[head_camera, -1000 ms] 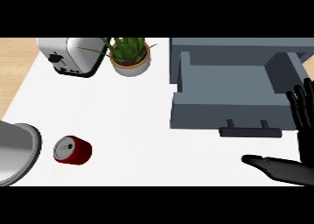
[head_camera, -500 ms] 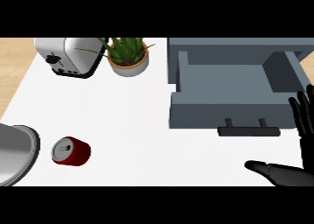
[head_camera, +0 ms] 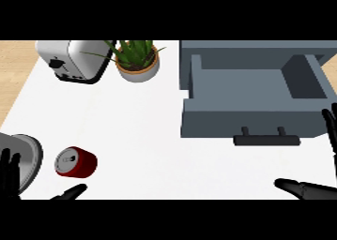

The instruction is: Pick up the can, place it into the drawer and close the drawer

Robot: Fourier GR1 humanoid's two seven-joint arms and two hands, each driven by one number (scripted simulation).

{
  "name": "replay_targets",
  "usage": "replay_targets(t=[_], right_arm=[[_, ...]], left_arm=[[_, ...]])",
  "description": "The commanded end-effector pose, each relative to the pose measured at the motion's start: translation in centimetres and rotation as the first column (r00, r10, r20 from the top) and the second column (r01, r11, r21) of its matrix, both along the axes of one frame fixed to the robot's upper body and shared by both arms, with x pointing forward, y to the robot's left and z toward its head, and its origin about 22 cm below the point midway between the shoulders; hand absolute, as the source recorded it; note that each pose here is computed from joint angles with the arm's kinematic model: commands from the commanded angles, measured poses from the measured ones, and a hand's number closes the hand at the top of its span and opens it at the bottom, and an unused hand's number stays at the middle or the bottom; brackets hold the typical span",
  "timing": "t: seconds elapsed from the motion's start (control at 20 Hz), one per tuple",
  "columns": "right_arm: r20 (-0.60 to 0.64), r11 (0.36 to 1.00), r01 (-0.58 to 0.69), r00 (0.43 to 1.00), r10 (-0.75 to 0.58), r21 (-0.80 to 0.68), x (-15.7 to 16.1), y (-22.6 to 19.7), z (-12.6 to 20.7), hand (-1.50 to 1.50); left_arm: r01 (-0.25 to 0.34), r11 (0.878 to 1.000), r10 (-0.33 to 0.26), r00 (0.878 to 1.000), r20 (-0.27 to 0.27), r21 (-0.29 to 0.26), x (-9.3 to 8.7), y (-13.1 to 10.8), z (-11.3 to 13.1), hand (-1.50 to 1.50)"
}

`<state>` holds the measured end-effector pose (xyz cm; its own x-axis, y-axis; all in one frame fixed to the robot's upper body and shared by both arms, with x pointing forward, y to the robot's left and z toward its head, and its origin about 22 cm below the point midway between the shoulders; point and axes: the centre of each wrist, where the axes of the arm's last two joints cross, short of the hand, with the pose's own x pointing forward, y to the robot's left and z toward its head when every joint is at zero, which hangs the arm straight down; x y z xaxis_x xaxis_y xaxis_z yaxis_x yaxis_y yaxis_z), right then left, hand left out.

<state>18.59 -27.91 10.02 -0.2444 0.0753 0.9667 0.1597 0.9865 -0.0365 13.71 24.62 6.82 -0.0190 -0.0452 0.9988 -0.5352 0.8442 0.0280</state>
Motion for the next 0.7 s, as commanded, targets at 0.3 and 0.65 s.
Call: replay_targets(t=[0.3, 0.65], right_arm=[[-0.002, 1.0, 0.004, 1.0, -0.004, -0.015, -0.7, -1.8, 0.5, -1.5], [0.033, 1.0, 0.027, 0.999, -0.027, -0.011, -1.7, -1.6, 1.4, -1.5]], left_arm=[[-0.045, 0.999, 0.045, 0.997, -0.062, 0.01, 0.5, -1.4, -5.2, -1.5], [-0.081, 0.996, 0.079, 0.993, -0.09, -0.026, -0.8, -0.3, -9.2, -1.5]])
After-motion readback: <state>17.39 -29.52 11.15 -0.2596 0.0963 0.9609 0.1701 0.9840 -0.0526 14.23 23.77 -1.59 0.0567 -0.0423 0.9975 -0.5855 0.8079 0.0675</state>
